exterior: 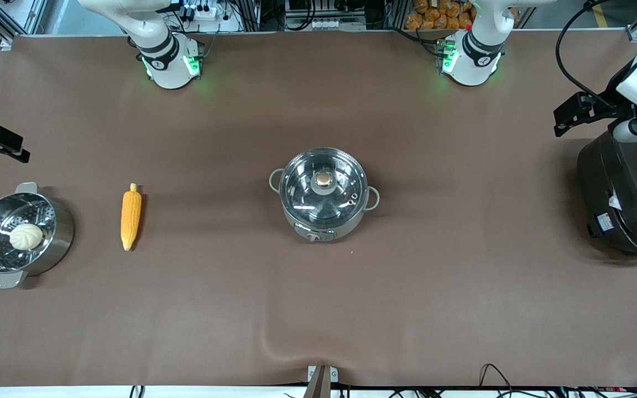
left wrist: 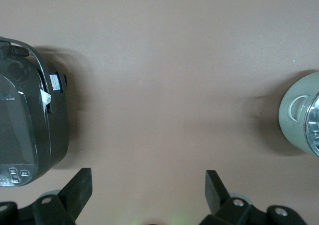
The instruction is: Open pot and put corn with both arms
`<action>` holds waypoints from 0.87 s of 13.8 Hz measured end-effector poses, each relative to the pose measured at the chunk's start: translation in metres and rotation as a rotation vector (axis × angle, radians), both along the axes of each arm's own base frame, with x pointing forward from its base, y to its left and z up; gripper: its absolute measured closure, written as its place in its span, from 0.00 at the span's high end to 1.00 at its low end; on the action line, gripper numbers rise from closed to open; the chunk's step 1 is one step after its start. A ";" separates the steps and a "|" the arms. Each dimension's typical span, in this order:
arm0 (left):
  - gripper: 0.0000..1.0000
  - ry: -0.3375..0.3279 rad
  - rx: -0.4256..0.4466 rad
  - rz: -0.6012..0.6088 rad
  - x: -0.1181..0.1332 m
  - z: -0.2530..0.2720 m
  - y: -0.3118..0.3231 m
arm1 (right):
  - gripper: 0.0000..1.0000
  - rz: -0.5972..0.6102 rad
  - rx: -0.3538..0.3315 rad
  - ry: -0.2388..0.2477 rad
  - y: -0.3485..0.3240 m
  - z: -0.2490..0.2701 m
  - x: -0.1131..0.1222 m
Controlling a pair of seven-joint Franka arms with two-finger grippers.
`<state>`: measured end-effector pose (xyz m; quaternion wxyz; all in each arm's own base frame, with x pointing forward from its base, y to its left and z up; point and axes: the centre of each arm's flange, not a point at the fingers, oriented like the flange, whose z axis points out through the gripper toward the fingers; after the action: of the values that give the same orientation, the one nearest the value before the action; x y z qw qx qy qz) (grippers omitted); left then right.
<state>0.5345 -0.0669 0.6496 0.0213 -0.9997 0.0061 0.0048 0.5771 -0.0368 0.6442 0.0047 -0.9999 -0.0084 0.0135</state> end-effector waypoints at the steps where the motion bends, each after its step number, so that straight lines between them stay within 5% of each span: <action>1: 1.00 0.000 0.000 0.000 0.000 0.000 0.000 | 1.00 -0.001 0.001 0.007 -0.001 -0.001 -0.001; 8: 1.00 0.023 -0.024 -0.030 0.006 -0.012 -0.018 | 1.00 -0.043 -0.001 0.015 0.000 -0.003 -0.001; 12: 1.00 0.007 -0.059 0.057 0.009 -0.051 -0.164 | 1.00 -0.023 -0.001 0.001 0.011 -0.022 0.007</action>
<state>0.5431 -0.2314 0.5987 -0.0084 -0.9997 -0.0223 0.0086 0.5837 -0.0260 0.6221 0.0043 -0.9999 0.0029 0.0139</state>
